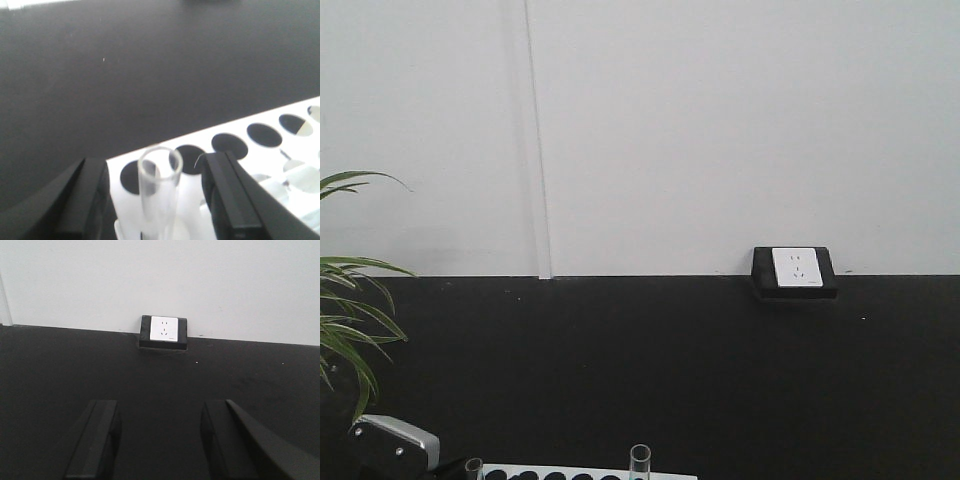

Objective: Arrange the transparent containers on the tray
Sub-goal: 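Grasp the clear glass tube with the left gripper and lift it out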

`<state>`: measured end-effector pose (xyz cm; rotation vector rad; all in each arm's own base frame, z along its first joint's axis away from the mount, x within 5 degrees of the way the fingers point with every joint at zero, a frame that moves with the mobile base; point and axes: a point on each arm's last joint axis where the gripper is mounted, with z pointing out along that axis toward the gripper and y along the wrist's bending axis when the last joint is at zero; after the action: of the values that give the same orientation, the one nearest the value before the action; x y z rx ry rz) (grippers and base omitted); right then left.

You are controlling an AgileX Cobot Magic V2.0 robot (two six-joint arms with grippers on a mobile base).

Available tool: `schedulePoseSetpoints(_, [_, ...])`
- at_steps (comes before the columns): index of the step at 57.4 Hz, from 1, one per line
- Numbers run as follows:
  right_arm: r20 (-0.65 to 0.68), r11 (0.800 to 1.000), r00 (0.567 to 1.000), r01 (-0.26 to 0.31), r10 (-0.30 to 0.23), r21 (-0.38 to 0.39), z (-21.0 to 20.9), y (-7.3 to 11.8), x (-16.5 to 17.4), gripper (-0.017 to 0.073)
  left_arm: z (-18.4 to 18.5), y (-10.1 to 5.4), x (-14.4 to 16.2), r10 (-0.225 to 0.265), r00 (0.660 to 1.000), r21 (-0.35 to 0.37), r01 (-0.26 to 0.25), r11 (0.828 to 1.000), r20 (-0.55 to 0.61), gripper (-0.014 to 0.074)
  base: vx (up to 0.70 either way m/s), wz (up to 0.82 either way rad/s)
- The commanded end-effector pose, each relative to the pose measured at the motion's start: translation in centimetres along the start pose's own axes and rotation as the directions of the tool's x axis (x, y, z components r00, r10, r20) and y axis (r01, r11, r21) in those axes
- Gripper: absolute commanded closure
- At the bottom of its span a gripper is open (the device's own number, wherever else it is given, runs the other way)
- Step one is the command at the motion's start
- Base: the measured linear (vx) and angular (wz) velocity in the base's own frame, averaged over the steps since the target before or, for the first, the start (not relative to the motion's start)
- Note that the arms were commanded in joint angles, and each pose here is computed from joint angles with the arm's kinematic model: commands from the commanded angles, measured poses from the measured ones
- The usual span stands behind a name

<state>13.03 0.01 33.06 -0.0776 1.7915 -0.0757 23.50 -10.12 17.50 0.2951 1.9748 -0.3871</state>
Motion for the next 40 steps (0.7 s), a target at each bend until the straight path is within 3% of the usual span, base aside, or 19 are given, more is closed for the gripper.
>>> schedulePoseSetpoints(1, [0.108, 1.000, 0.994, 0.018, -0.019, 0.007, -0.22, -0.12, -1.70, 0.0113, -0.11, -0.43, -1.75, -0.007, 0.994, 0.023, 0.005, 1.000, 0.107, 0.0072, 0.00, 0.00])
schedulePoseSetpoints(12, [0.108, 1.000, 0.994, 0.018, -0.019, 0.007, -0.22, -0.12, -1.70, 0.0113, -0.11, -0.42, -1.70, -0.007, 0.995, 0.022, 0.005, 1.000, 0.101, 0.0137, 0.00, 0.00])
schedulePoseSetpoints(40, [0.107, 1.000, 0.994, 0.018, -0.019, 0.007, -0.22, -0.12, -1.69, 0.0113, -0.13, -0.49, -2.11, 0.000, 0.991, 0.028, -0.004, 1.000, 0.136, 0.0442, 0.00, 0.00])
